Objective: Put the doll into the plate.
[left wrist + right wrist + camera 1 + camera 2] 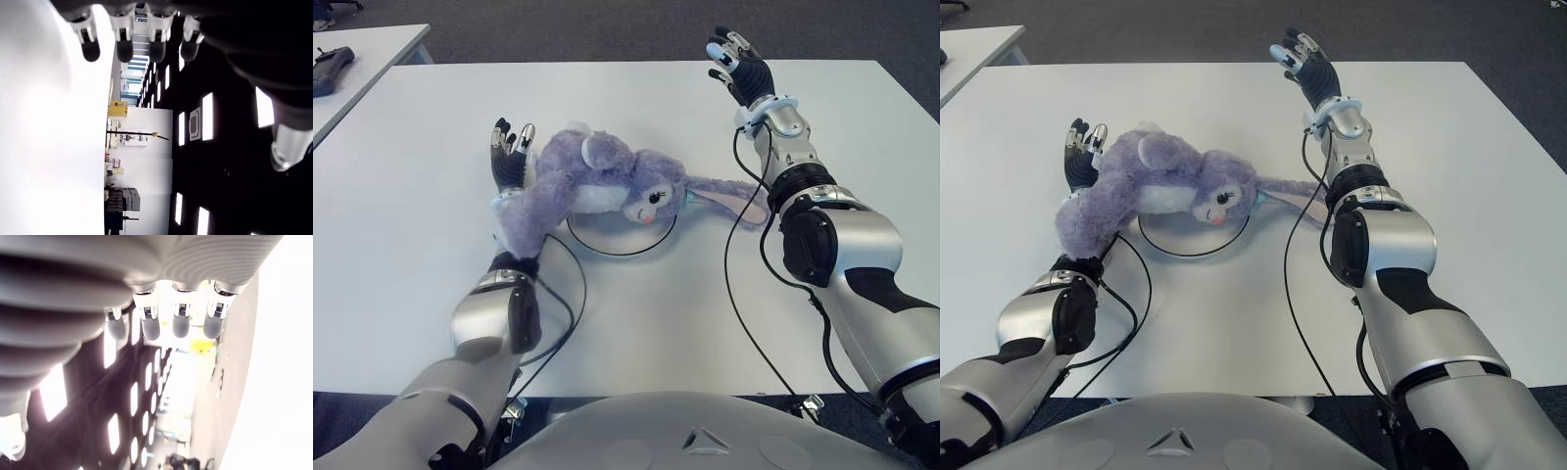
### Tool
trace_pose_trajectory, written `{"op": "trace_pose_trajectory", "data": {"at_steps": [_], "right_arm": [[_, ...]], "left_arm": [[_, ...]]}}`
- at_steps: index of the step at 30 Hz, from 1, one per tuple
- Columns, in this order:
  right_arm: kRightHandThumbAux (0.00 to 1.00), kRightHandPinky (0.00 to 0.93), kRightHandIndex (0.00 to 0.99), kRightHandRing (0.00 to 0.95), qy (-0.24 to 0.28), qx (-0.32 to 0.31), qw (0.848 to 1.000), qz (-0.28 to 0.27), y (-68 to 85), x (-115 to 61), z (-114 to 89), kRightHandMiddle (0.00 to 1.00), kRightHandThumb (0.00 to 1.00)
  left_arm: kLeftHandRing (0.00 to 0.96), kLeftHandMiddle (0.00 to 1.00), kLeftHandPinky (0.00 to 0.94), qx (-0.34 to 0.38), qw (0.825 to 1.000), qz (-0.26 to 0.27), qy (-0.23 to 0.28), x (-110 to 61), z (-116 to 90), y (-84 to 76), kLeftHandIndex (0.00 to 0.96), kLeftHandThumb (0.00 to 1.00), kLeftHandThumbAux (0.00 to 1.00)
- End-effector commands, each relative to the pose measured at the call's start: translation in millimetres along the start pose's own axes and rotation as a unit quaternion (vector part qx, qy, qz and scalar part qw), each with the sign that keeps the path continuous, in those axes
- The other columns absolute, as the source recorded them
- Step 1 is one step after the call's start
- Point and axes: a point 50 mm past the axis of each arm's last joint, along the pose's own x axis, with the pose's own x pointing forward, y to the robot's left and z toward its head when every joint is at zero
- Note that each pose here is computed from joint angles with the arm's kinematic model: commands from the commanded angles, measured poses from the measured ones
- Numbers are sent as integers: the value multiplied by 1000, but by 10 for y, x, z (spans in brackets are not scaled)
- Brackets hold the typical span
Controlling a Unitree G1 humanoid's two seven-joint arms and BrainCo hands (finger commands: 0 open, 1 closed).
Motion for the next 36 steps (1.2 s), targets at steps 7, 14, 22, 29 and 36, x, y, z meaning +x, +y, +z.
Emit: {"op": "trace_pose_trajectory", "data": {"at_steps": [7,14,22,29,36], "right_arm": [[583,0,71,2,66,73,992,-72,-216,-171,-354,58,0],[581,0,66,6,79,79,989,-94,-271,-217,-426,60,0],[586,0,64,14,98,95,983,-120,-309,-287,-548,68,0],[607,0,71,27,117,110,976,-146,-348,-372,-682,79,0],[615,0,63,29,131,113,972,-159,-362,-442,-789,77,0]], "left_arm": [[25,64,0,-1,970,42,239,-940,-1120,285,5,0,517],[25,64,0,-2,970,47,239,-937,-1118,292,7,0,515],[22,60,0,-5,970,48,237,-934,-1114,298,10,0,514],[20,58,0,2,970,47,237,-935,-1115,309,10,0,521],[17,57,0,-2,970,48,239,-938,-1119,319,9,0,534]]}}
